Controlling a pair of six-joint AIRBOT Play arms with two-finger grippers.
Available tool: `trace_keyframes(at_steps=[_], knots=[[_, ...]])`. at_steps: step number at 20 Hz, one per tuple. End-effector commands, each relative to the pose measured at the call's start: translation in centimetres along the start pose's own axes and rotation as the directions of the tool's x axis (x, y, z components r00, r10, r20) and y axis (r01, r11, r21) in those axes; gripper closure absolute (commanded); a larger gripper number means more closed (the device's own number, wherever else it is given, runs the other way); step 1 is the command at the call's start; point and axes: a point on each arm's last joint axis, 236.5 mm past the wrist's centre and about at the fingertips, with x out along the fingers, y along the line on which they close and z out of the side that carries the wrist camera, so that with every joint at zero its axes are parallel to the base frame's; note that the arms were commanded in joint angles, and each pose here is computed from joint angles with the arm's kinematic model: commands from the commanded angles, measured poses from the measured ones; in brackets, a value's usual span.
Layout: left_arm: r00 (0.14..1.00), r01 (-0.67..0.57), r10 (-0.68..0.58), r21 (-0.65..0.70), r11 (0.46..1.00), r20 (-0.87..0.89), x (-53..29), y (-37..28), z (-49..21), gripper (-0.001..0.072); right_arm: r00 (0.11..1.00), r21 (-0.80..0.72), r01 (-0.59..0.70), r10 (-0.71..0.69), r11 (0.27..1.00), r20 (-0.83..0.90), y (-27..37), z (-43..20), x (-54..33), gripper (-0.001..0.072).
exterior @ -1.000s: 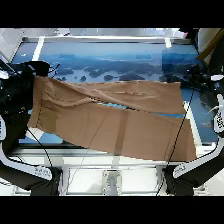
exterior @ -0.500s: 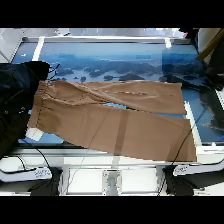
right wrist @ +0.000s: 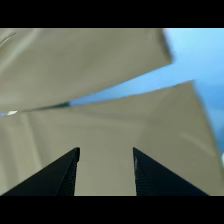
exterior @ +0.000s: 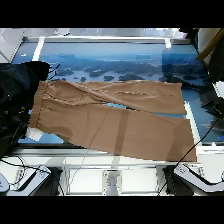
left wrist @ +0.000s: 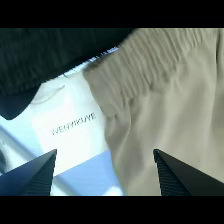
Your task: Fold the clothes and pants, and hang the long-sleeved shirts on hangers.
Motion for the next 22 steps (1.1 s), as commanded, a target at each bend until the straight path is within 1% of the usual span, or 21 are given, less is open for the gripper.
trace_keyframes(at_steps=[1, 4, 5, 6, 7, 11, 12, 16, 17, 18, 19, 20, 21, 22], knots=[[0.977, 0.209, -0.202, -0.122, 0.970, 0.064, 1.1, -0.7, 1.6, 0.0024, 0.991, 0.001, -0.135, 0.135, 0.991, 0.021, 3.1, -0.5, -0.2, 0.0324], [0.947, 0.319, -0.314, -0.128, 0.939, 0.058, 2.8, -2.4, 2.3, 0.0024, 0.980, -0.002, -0.192, 0.192, 0.981, 0.044, 4.6, -0.1, -0.7, 0.0325], [0.946, 0.325, -0.322, -0.138, 0.936, 0.043, 3.8, -2.6, 2.2, 0.0030, 0.980, -0.004, -0.192, 0.192, 0.981, 0.049, 4.8, -0.1, -0.8, 0.0325], [0.951, 0.307, -0.308, -0.142, 0.941, 0.022, 4.8, -2.3, 1.9, 0.0076, 0.980, -0.009, -0.190, 0.190, 0.982, 0.055, 5.0, -0.1, -1.1, 0.0325], [0.955, 0.296, -0.298, -0.142, 0.945, 0.006, 5.6, -2.1, 1.6, 0.0084, 0.980, -0.013, -0.188, 0.188, 0.982, 0.062, 5.3, -0.2, -1.4, 0.0325], [0.956, 0.290, -0.293, -0.127, 0.949, -0.008, 6.3, -1.8, 1.4, 0.0085, 0.983, -0.059, -0.150, 0.156, 0.987, 0.100, 6.0, -0.6, -2.9, 0.0325], [0.958, 0.285, -0.288, -0.127, 0.950, 0.000, 6.3, -1.7, 1.6, 0.0101, 0.983, -0.066, -0.140, 0.147, 0.988, 0.106, 6.1, -0.7, -3.2, 0.0325], [0.959, 0.281, -0.283, -0.103, 0.954, -0.007, 6.7, -2.3, 1.4, 0.0105, 0.983, -0.071, -0.137, 0.144, 0.988, 0.112, 6.2, -0.8, -3.4, 0.0325], [0.960, 0.277, -0.279, -0.094, 0.956, -0.006, 6.9, -2.5, 1.4, 0.0161, 0.983, -0.071, -0.137, 0.144, 0.988, 0.112, 6.3, -0.8, -3.4, 0.0326], [0.962, 0.271, -0.272, -0.081, 0.959, -0.005, 7.1, -2.7, 1.4, 0.0246, 0.983, -0.071, -0.136, 0.144, 0.988, 0.113, 6.2, -0.8, -3.4, 0.0326], [0.964, 0.264, -0.265, -0.064, 0.962, -0.006, 7.5, -3.1, 1.4, 0.0384, 0.983, -0.071, -0.136, 0.144, 0.988, 0.113, 6.2, -0.8, -3.4, 0.0326], [0.966, 0.259, -0.260, -0.045, 0.965, -0.009, 7.8, -3.5, 1.2, 0.0609, 0.983, -0.071, -0.136, 0.144, 0.988, 0.113, 6.2, -0.8, -3.4, 0.0326], [0.967, 0.255, -0.255, -0.029, 0.966, -0.010, 8.0, -3.9, 1.1, 0.0683, 0.984, -0.072, -0.134, 0.141, 0.988, 0.112, 6.2, -0.8, -3.4, 0.0326], [0.967, 0.256, -0.256, -0.019, 0.966, -0.013, 8.1, -4.1, 1.1, 0.0682, 0.988, -0.075, -0.104, 0.111, 0.992, 0.107, 5.6, -1.0, -3.5, 0.0326]])
